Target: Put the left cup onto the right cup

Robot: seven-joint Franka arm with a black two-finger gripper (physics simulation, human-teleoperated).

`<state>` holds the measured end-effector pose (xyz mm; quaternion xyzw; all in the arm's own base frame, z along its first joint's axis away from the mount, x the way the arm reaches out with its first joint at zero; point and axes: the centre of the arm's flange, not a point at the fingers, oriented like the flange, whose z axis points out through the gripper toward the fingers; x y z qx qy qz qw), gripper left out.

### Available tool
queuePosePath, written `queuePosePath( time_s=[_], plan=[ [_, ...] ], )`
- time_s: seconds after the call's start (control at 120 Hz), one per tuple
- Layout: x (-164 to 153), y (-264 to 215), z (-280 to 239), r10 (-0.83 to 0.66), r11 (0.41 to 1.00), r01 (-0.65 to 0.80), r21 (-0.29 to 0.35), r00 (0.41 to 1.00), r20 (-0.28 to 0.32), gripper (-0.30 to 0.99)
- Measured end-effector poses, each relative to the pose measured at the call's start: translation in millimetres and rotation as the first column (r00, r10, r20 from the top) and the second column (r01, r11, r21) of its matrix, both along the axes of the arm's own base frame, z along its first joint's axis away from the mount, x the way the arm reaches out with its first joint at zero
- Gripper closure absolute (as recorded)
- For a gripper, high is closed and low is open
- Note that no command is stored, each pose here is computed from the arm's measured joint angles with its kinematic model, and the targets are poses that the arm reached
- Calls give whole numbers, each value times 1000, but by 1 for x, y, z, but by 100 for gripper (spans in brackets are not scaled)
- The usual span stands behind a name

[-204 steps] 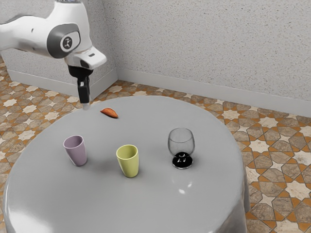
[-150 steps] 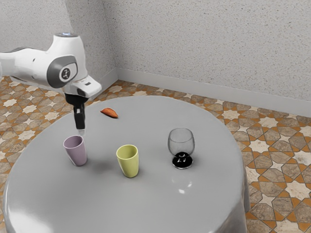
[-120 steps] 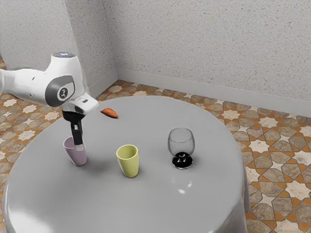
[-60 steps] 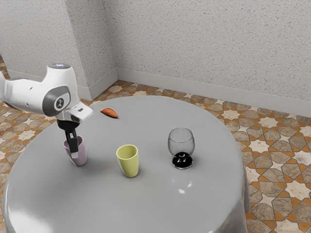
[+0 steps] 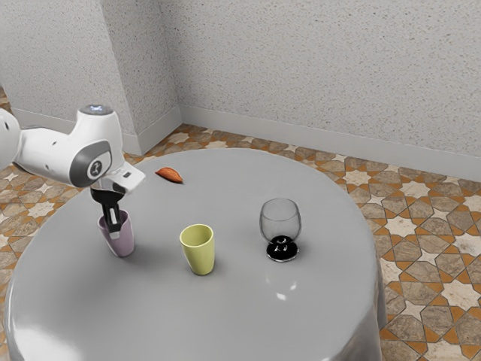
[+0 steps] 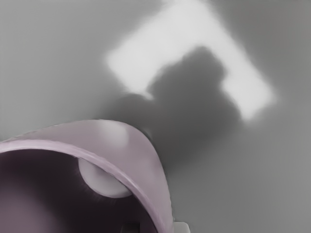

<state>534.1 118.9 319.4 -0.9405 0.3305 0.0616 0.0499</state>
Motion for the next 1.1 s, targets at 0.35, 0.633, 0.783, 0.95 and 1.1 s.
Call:
queuePosePath(
  time_s=[0.35, 0.633, 0.783, 0.95, 1.1],
  plan=[
    [18, -11, 35, -32, 999, 30, 25, 995, 93, 77],
    [37, -54, 93, -110, 993, 102, 60, 982, 156, 78],
    [44, -103, 108, -177, 984, 168, 65, 970, 168, 79],
    [43, -146, 117, -225, 974, 217, 64, 959, 170, 79],
    [40, -170, 118, -244, 970, 236, 62, 955, 168, 79]
  ],
)
